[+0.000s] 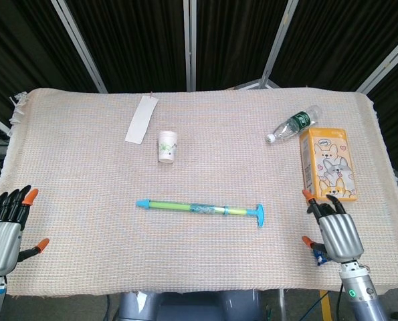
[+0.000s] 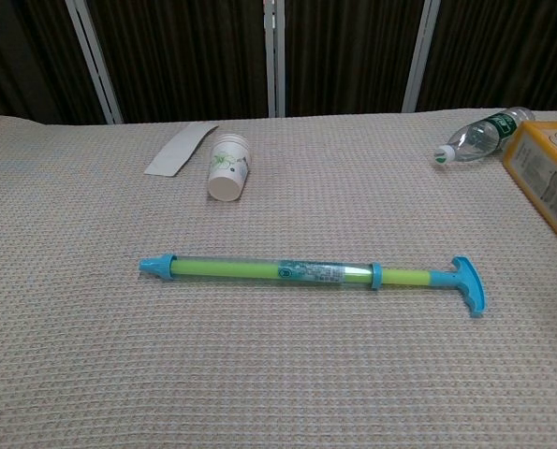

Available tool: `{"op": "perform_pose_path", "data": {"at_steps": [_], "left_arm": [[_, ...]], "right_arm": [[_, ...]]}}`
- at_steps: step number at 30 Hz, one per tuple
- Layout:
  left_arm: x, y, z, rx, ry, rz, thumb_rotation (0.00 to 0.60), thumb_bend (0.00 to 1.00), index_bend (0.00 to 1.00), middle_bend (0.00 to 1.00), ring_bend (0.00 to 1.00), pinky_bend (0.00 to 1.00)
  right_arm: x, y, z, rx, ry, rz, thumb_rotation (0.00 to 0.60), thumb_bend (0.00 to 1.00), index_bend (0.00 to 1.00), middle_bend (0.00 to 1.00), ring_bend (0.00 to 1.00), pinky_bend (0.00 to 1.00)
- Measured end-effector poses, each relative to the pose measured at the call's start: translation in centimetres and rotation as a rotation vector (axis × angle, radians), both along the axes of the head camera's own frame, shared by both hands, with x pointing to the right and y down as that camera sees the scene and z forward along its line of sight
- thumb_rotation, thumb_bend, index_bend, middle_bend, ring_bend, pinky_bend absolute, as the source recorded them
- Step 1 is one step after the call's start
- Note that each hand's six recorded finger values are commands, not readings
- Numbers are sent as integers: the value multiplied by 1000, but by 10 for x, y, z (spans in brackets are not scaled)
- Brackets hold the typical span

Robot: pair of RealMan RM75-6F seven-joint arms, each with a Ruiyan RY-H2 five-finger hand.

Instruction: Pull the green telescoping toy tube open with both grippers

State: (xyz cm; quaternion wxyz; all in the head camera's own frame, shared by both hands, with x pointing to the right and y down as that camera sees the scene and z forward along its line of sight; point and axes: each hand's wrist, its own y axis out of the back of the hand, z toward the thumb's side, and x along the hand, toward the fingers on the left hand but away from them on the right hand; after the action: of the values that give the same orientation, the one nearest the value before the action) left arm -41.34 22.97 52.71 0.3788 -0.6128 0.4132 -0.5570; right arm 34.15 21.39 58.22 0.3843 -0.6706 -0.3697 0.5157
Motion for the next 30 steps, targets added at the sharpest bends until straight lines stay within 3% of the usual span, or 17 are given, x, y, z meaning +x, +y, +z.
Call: {"op": "perform_pose_path", "data": {"at_steps": [2, 9, 14, 19, 30], "left_arm": [[-1, -1, 3, -8, -5, -6, 600, 0, 0, 0, 0, 0], [-5, -4, 13, -33, -24, -21, 600, 0, 0, 0, 0, 0], [-5, -5, 20, -48, -36, -21, 600, 0, 0, 0, 0, 0], [-6, -6, 25, -62, -49, -23, 600, 0, 0, 0, 0, 0], [-6, -8, 33, -79, -63, -24, 600, 0, 0, 0, 0, 0]], "right_arm": [[-8, -4, 11, -43, -11, -22, 600, 0, 63, 996, 1000, 1000], [-63, -31, 50, -218, -103, -123, 600, 0, 247, 1000, 1000, 1000], [-103, -51, 67, -275, -115, -183, 600, 30, 332, 1000, 1000, 1000], [-124, -59, 86, -333, -107, -156, 600, 138, 371, 1000, 1000, 1000], [-154, -52, 124, -410, 3, -129, 600, 180, 423, 1000, 1000, 1000]]}}
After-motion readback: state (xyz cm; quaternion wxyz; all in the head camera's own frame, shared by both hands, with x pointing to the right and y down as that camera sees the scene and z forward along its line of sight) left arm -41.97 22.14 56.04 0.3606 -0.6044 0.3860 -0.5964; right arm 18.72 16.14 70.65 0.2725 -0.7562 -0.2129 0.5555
